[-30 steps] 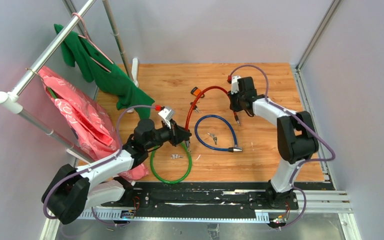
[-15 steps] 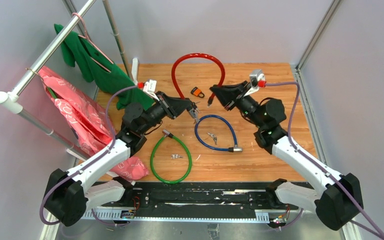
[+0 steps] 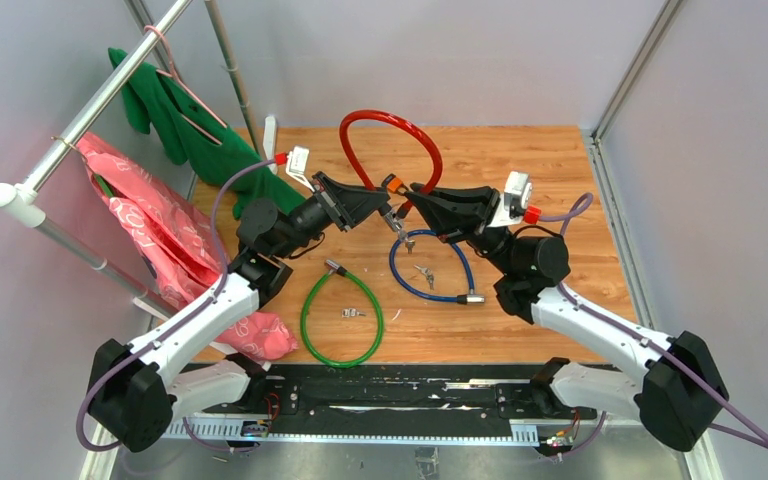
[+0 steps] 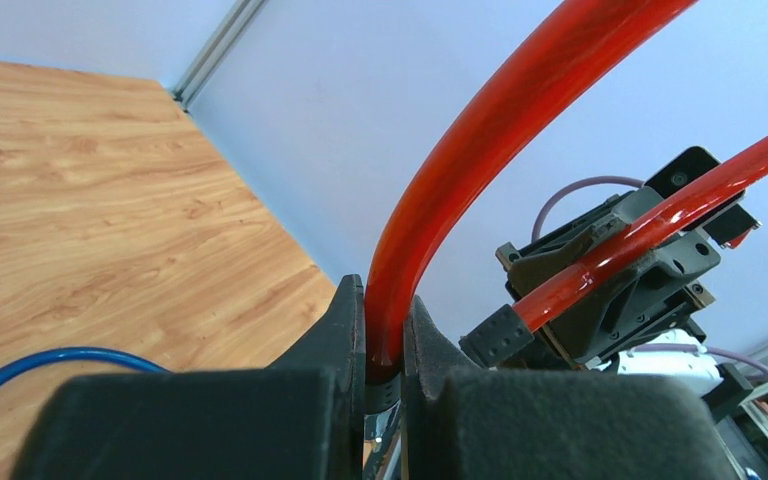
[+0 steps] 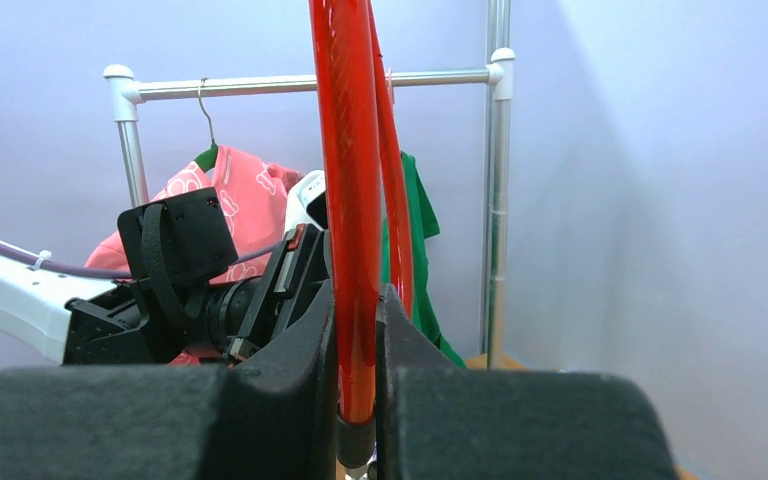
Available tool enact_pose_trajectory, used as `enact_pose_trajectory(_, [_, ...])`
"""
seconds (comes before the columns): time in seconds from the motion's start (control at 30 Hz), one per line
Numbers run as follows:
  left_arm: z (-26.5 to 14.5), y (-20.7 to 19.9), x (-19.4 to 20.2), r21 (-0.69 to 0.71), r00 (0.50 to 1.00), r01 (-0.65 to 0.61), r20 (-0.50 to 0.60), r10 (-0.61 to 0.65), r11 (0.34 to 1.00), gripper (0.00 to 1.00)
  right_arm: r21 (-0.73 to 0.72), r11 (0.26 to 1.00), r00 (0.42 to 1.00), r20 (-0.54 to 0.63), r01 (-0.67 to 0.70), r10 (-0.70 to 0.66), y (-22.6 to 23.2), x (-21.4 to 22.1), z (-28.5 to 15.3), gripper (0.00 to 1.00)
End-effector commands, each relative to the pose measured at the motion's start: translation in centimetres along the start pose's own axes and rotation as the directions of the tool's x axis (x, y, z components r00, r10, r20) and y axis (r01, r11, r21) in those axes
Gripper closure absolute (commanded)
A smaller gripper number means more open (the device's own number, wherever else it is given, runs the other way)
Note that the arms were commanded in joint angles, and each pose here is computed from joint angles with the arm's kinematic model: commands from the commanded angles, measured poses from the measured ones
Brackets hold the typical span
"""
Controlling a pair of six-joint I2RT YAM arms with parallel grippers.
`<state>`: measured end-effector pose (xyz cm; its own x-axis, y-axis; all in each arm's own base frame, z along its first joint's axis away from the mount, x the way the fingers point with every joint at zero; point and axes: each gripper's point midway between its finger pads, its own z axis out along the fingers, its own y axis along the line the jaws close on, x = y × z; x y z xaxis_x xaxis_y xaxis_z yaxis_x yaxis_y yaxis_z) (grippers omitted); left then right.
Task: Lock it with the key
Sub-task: Lock the lock.
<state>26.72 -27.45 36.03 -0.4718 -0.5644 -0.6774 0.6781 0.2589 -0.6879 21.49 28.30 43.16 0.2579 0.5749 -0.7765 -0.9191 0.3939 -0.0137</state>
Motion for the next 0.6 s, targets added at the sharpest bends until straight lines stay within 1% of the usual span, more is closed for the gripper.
enact_pose_trajectory(0.0, [0.2,-0.6,-0.5,0.02,1.0,0.022,0.007,-0.022,1.0,1.0,-0.097,0.99,0.986,0.141,0.102,-0.088,2.2,-3.6,1.0,1.0])
enact_pose_trajectory(0.1, [0.3,-0.5,-0.5,0.021,1.0,0.028,0.006,-0.028,0.999,1.0,-0.095,0.99,0.984,0.151,0.107,-0.092,2.1,-3.3,0.9,1.0])
enact_pose_trajectory(0.37, [0.2,-0.7,-0.5,0.031,0.999,0.051,0.014,-0.052,0.998,1.0,-0.079,0.991,0.987,0.13,0.109,-0.098,1.5,-1.9,0.7,1.0])
enact_pose_trajectory(0.57, [0.2,-0.8,-0.4,0.037,0.996,0.093,0.011,-0.093,0.995,1.0,-0.052,0.99,0.984,0.124,0.131,-0.124,0.9,-1.2,0.3,1.0])
